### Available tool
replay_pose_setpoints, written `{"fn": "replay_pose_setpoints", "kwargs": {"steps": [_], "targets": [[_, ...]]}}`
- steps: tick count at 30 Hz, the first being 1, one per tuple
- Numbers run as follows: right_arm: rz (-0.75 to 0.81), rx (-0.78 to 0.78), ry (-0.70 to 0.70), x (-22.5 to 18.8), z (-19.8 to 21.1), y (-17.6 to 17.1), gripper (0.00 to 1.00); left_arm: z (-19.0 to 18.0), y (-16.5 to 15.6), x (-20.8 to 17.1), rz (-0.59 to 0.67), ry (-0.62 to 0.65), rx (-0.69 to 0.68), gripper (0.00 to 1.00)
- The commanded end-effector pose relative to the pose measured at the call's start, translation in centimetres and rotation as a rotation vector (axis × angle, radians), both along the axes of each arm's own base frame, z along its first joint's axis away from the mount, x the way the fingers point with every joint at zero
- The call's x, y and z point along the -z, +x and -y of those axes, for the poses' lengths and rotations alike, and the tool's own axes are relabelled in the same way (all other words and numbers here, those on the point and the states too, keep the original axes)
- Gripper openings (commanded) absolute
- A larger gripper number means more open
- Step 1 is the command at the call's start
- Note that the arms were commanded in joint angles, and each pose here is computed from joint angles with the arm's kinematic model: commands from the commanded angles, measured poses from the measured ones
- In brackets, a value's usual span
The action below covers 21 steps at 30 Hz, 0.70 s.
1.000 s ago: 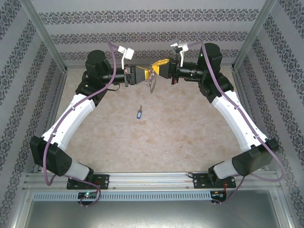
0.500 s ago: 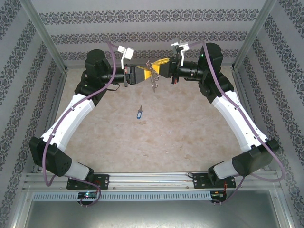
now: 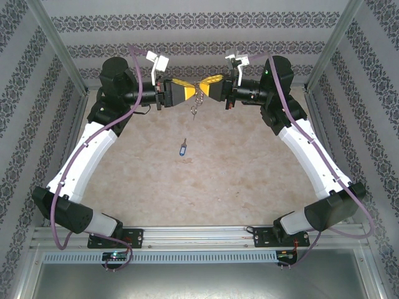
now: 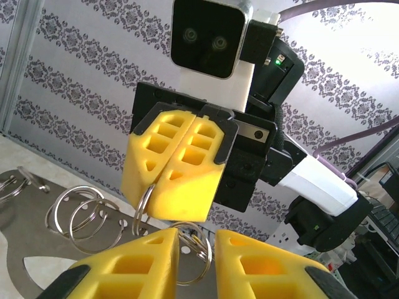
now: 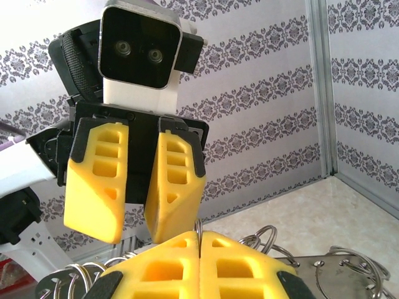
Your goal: Put the keys on the keyring
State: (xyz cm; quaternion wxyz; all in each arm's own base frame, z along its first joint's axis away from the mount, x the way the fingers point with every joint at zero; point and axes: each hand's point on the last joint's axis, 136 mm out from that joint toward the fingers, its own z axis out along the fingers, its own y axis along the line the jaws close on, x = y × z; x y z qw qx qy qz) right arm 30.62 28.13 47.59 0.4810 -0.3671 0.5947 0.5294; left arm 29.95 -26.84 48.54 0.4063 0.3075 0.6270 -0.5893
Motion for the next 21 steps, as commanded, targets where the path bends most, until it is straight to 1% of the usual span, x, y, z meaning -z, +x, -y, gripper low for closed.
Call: {"fn": "replay_pose_setpoints", "kwargs": {"steps": [1,8,11,13,21], "targets": [[0.075,-0.039,0.03,-2.2,0.1,-1.2,0.0,-0.4,-0.2,-1.3,0.049,-0.011,-0.013,0.22],[0.083,-0.058,0.019,-2.1,-0.2,-2.1,0.0,-0.8,0.5,-1.0,0.061,0.031,-0.056,0.22],[0.085,-0.06,0.016,-2.0,-0.1,-2.2,0.0,-1.1,1.1,0.3,0.049,0.096,-0.093,0.22],[0.082,-0.065,0.012,-1.8,-0.2,-2.2,0.0,-1.1,1.2,0.8,0.05,0.121,-0.091,0.22],[0.076,-0.089,-0.001,-1.4,-0.8,-2.4,0.0,-0.3,1.4,1.6,0.047,0.141,-0.064,0.19]]}}
